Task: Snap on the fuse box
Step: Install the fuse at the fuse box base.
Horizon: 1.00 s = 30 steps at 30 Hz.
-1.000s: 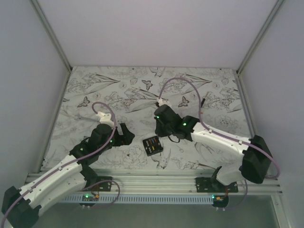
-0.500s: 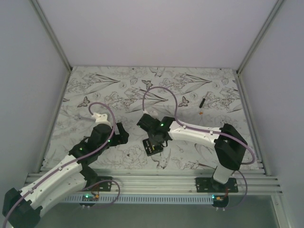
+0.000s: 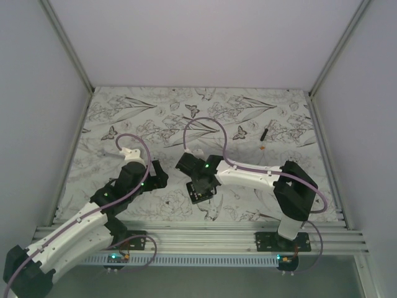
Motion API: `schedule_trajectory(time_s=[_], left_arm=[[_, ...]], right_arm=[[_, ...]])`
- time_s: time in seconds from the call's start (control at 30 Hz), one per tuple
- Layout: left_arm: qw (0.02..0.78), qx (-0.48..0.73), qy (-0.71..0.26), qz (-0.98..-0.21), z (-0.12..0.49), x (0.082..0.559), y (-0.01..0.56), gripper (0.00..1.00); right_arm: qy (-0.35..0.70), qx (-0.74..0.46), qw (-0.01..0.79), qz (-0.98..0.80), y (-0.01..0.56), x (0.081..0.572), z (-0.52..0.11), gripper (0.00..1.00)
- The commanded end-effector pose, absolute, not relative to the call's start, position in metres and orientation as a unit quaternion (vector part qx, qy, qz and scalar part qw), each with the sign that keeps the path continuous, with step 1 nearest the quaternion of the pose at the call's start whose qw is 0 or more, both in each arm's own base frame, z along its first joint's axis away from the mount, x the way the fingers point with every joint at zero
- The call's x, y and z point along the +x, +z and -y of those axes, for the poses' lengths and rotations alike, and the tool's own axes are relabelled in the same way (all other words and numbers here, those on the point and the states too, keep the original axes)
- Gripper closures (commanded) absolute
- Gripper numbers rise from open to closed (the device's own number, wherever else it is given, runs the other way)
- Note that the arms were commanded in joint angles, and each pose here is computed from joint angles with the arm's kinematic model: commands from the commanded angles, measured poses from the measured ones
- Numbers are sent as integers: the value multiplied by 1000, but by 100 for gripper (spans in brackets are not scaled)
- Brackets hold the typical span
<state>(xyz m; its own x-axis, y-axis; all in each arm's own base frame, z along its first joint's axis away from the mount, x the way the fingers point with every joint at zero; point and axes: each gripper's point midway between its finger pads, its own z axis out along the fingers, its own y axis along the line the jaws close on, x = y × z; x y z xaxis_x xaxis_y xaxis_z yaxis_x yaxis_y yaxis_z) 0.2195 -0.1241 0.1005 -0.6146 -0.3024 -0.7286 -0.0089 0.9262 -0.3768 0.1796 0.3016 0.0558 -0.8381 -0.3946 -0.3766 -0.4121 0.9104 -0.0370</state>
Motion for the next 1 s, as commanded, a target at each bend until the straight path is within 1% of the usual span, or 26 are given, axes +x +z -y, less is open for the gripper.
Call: schedule_trajectory(time_s=[0.0,0.33,0.8,0.97], left_arm=[[429,-104,-149,-885,113,219,98,0],[432,-118,-140,-883,107,218,99,0],[432,-118,-142,-883,108,217,99,0],[432,-119,-142,-883,107,218,99,0]], right_arm=[[24,-209,200,-957,55,181,-313,100],[17,-208,202,-957,49,183,-313,100],[11,-206,224,-953,59,190,-315,100],[8,-209,217,-954,55,188,-314,100]])
